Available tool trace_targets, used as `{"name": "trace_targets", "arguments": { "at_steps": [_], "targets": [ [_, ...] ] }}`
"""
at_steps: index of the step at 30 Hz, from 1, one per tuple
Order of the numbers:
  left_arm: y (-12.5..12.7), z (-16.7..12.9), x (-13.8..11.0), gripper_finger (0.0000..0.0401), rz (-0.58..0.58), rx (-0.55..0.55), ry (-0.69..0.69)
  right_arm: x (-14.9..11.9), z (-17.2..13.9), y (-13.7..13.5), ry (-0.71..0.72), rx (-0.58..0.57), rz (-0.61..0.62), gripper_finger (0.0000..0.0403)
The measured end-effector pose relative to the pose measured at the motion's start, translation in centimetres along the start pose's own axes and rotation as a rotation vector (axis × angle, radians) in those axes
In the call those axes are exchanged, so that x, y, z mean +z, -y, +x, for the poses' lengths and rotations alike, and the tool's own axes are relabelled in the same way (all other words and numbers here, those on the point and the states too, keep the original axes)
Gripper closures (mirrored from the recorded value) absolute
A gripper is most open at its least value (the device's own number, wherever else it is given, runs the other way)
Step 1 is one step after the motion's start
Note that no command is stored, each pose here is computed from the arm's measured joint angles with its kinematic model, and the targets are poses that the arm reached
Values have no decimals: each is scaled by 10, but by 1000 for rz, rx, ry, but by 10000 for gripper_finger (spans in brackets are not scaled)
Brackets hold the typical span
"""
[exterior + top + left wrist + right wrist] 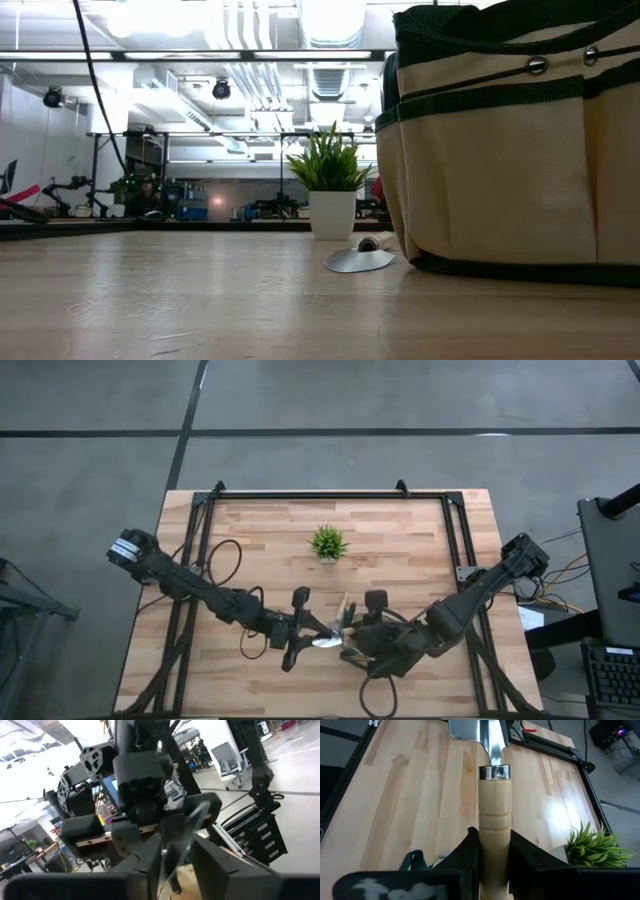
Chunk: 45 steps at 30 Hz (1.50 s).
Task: Pick & Place Garden tools in Gardening bag
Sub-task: Put the brown trowel into the green gardening bag
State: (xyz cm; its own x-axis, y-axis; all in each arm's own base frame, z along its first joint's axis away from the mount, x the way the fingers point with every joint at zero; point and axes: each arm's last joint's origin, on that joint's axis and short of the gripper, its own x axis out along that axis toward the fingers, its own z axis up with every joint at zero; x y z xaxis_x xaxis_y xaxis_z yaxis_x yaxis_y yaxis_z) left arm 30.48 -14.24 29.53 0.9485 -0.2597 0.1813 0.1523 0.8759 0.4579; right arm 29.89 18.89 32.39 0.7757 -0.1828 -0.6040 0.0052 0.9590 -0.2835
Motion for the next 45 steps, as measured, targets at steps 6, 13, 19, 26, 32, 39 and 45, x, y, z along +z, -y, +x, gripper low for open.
{"name": "trace_targets", "arguments": {
  "at_steps": [6,13,19,26,32,39,45],
  "targets": [
    [0,0,0,384,-1,-4,0,-3,4,-3,-1,14,-1,348],
    [-1,-1,0,396,-51,31,-21,-9,9,-5,-9,8,-4,296],
    [-6,-10,8,398,-98,33,-83,-10,9,-5,-14,2,13,205],
    [-4,-13,2,399,-100,36,-189,-10,7,-7,-11,9,-58,165],
    [-3,-15,-6,400,-133,104,-291,-5,6,-7,31,-30,-71,166],
    [-4,-15,-5,400,-136,138,-306,14,4,-8,192,-20,-92,183],
    [-4,-15,-6,400,-135,140,-307,22,10,2,240,-42,-52,197]
  ]
}}
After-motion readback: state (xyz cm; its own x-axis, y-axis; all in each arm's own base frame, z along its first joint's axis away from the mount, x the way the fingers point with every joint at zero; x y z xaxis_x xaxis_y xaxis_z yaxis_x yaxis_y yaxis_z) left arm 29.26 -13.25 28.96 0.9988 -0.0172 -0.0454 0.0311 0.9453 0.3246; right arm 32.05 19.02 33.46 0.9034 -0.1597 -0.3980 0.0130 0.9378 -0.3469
